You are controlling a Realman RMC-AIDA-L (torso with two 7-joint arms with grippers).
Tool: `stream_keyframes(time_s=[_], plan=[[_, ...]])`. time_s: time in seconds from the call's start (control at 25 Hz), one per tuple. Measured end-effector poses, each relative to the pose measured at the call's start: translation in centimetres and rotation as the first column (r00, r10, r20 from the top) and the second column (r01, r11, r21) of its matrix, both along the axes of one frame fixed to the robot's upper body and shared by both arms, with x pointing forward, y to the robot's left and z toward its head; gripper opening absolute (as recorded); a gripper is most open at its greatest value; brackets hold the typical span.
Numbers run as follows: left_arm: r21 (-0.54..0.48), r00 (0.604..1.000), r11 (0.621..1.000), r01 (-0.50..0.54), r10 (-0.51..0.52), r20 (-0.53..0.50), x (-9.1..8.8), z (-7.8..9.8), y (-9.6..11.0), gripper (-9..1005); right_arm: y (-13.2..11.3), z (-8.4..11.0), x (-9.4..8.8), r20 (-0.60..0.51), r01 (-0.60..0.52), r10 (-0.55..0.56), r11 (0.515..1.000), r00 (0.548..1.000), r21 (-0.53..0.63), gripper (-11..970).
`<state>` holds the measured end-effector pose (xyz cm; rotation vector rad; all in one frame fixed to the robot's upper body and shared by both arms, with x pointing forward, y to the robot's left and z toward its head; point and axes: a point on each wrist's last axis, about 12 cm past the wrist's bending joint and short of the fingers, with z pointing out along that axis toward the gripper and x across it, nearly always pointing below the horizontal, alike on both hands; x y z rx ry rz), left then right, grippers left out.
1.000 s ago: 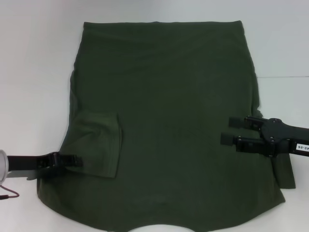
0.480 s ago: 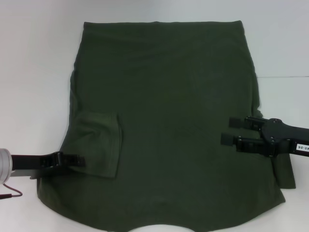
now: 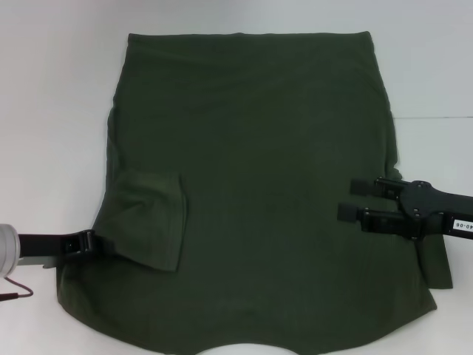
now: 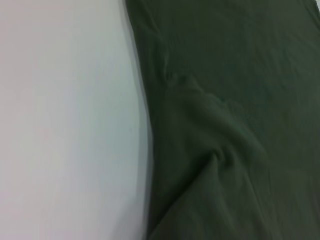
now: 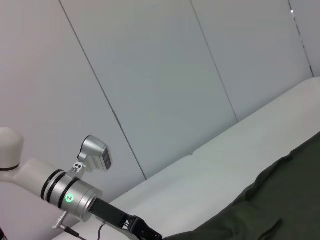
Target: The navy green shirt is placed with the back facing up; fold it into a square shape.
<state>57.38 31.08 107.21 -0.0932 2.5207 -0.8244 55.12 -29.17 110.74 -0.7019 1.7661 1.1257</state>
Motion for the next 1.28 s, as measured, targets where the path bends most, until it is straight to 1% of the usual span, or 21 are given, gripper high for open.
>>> stream_keyframes(time_s=[0.24, 0.48, 0.76, 1.08, 1.28], plan=[[0.014, 1.0, 1.0, -0.004, 0.004, 0.003, 0.1, -0.1, -0.1, 115, 0.0, 0.0, 0.0, 0.001, 0.001, -0.001, 1.0, 1.0, 0.0, 867], [0.001, 1.0, 1.0, 0.006, -0.006, -0.002, 0.0, -0.1, -0.3, 11, 0.0, 0.0, 0.0, 0.002, 0.002, -0.002, 1.0, 1.0, 0.0, 866], [-0.073, 0.999, 0.997, 0.034, -0.033, 0.008, 0.0, 0.6, -1.1, 12, 0.0, 0.0, 0.0, 0.008, 0.001, -0.001, 1.0, 1.0, -0.003, 866], [-0.1, 0.999, 0.994, 0.053, -0.051, 0.017, 0.3, 0.8, -2.0, 13, -0.1, -0.1, -0.1, 0.008, 0.002, -0.002, 1.0, 1.0, -0.004, 867], [-0.138, 0.998, 0.989, 0.06, -0.056, 0.032, 0.4, 1.2, -2.4, 14, -0.2, -0.1, -0.1, 0.008, 0.003, -0.003, 1.0, 1.0, -0.005, 867]])
